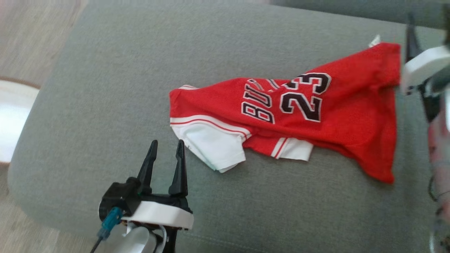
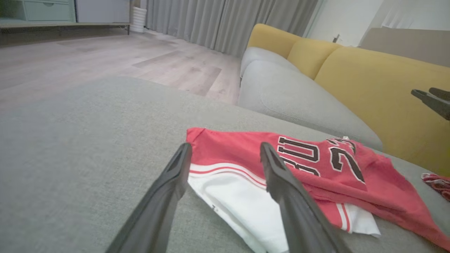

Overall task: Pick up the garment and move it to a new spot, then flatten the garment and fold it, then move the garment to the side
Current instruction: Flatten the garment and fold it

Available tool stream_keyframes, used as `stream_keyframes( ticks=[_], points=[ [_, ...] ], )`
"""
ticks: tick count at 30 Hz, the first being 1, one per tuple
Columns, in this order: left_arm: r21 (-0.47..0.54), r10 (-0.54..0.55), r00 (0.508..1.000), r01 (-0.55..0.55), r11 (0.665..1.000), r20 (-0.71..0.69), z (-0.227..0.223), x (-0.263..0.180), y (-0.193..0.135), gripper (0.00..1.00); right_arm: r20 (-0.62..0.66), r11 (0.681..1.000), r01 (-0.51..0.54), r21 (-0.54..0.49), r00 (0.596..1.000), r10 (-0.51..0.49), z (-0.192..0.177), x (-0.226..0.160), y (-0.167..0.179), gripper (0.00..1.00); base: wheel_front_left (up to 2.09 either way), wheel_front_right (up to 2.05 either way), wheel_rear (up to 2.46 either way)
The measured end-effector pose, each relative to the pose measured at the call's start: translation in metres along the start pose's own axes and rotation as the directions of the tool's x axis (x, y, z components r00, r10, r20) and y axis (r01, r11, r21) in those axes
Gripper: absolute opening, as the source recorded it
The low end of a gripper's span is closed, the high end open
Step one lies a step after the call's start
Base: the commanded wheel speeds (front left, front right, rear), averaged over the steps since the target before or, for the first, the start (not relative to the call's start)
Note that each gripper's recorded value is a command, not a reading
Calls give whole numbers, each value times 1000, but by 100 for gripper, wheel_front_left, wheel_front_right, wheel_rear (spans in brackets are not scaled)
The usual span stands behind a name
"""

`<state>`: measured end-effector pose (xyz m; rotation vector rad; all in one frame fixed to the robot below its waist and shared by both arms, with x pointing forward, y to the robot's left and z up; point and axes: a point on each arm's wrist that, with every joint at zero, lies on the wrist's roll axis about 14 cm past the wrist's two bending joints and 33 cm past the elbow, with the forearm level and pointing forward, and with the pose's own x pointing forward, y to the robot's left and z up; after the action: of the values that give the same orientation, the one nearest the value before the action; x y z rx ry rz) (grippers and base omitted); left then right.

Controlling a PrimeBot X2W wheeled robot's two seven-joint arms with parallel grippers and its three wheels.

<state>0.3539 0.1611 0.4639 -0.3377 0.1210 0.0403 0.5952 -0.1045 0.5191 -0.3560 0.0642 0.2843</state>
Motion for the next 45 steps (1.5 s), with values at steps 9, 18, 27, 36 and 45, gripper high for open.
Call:
stream_keyframes(
  ticks=[9,18,27,36,45],
  points=[
    [12,-121,992,121,993,-28,-6,-8,-33,100,84,993,36,109,995,-45,8,-59,2,100,0,0,0],
    [74,-300,918,329,942,-259,-65,-28,-85,100,52,944,127,303,987,-150,-27,-146,1,100,0,0,0],
    [322,-264,898,381,867,-352,-90,11,-80,100,25,921,222,318,970,-243,-34,-204,-21,100,0,0,0],
    [354,-186,882,356,865,-433,-118,25,-65,0,2,901,240,362,966,-258,-37,-225,-20,100,0,0,0],
    [310,-274,910,369,876,-311,-88,58,-106,0,17,887,285,363,950,-312,-30,-237,-37,100,0,0,0]
  ],
)
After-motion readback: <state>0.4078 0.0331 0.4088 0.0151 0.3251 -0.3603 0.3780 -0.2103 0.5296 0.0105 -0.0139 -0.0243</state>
